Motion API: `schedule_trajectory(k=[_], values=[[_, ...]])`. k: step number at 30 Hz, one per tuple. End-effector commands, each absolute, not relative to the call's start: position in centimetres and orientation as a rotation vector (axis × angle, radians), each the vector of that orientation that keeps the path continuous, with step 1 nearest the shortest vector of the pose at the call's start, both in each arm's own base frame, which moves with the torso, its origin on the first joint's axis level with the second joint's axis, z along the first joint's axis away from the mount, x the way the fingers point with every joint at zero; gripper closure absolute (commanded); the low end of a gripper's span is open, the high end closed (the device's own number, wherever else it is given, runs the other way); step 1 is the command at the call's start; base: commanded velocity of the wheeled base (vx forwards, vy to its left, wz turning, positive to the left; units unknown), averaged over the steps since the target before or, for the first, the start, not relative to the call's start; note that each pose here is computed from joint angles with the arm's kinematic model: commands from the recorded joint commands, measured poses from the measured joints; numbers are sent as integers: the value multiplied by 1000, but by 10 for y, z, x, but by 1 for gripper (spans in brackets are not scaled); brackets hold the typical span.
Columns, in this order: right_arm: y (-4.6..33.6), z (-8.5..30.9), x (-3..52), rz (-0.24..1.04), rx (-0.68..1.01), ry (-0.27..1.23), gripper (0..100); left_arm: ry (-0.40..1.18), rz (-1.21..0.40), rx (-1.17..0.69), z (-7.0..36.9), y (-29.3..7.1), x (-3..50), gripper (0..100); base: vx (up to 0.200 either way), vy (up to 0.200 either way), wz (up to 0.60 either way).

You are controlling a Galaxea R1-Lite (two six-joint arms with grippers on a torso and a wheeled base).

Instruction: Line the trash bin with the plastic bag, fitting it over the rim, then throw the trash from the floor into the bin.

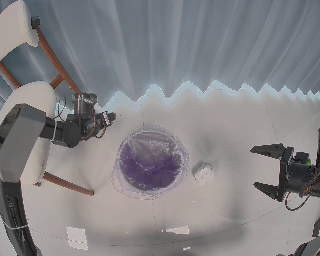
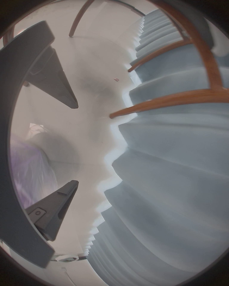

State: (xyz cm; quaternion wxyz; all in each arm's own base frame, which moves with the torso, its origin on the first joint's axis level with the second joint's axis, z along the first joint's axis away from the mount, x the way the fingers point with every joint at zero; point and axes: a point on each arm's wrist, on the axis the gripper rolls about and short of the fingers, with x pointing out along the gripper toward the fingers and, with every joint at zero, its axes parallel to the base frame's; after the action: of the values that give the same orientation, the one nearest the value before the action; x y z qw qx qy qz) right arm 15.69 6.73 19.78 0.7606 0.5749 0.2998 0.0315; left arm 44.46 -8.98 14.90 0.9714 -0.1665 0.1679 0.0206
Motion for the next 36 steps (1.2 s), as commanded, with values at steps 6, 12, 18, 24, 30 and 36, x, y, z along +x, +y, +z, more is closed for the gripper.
schedule_trajectory(k=[6,12,18,24,30,36], values=[[79,200,183,158,1131,677,0,235,-260,-398,288,-95,317,0,0,0,0],[77,161,220,79,964,777,0,250,-285,-392,310,-91,276,0,0,0,0],[70,112,274,-9,957,774,0,262,-332,-296,302,-91,236,0,0,0,0],[77,74,301,17,874,801,0,282,-313,-249,289,-79,220,0,0,0,0],[71,37,326,67,672,787,0,222,-306,-257,295,-76,224,0,0,0,0],[62,22,344,183,529,697,0,195,-318,-256,297,-79,224,0,0,0,0]])
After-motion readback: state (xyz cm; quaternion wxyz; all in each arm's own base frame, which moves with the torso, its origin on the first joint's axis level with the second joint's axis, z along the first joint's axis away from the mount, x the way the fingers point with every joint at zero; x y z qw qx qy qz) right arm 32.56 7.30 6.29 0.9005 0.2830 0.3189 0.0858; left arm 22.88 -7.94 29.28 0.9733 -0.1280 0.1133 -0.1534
